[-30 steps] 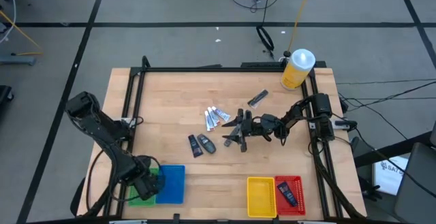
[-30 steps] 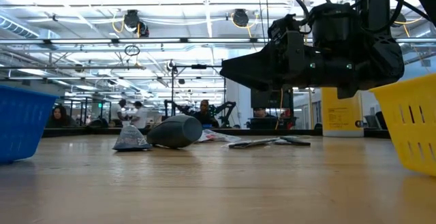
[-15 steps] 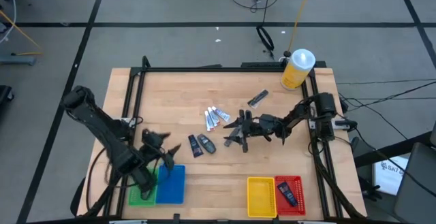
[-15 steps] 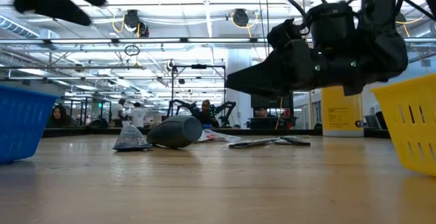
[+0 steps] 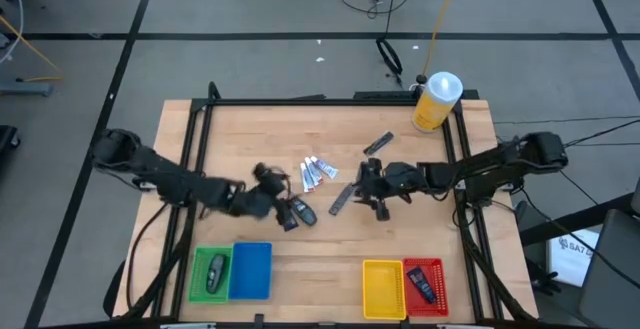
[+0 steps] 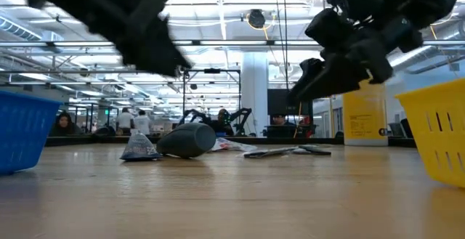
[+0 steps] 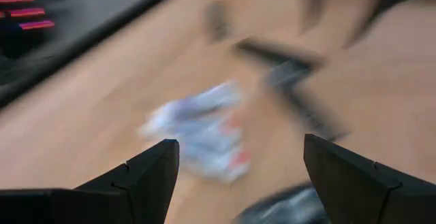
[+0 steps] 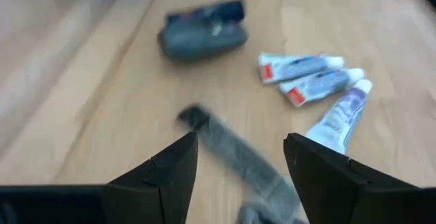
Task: Pick & Place Travel size toiletries
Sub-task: Put the black comb into the yellow bin
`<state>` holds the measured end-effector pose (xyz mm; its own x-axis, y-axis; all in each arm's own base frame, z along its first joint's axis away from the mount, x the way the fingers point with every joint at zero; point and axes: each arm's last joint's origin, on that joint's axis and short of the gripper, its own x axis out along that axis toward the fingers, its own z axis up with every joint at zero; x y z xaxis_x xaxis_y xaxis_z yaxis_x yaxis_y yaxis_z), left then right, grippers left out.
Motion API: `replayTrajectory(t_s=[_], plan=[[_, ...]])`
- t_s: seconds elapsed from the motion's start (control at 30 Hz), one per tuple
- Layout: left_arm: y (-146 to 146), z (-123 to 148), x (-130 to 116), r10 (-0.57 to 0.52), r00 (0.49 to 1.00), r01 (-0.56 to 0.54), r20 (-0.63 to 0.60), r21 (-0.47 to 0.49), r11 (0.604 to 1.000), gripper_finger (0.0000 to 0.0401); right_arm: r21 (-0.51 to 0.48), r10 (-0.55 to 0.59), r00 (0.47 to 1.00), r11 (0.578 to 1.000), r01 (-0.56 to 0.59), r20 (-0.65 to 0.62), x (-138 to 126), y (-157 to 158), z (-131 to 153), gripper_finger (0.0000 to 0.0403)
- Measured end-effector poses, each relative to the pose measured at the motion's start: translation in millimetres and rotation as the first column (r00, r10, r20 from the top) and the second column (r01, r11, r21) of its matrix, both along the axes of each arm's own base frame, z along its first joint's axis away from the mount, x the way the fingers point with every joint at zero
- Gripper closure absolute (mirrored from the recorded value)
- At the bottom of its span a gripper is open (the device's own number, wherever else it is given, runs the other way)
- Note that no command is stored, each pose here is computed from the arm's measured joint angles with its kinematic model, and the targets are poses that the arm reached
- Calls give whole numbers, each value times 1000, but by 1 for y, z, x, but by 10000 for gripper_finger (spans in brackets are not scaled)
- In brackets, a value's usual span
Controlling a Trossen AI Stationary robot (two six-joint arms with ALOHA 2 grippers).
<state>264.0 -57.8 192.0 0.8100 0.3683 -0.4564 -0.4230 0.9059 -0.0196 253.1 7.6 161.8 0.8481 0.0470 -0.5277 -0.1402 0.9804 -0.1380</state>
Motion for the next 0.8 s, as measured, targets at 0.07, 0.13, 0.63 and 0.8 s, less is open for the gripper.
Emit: replayTrajectory(t_s=[0.07,0.13,0.63,0.8], plan=[[12,6,11,-112,989,117,100,-45,992,91,-40,40,998,998,-42,-52,3,3,0,179],[26,9,21,-168,972,179,164,-58,982,91,-80,57,994,995,-64,-89,7,7,-3,169],[95,-50,100,-268,963,261,-4,-208,943,216,-492,104,967,845,-208,-231,31,14,-41,156],[103,-69,111,-233,968,199,-96,-272,941,296,-566,141,961,784,-254,-236,36,14,-50,160]])
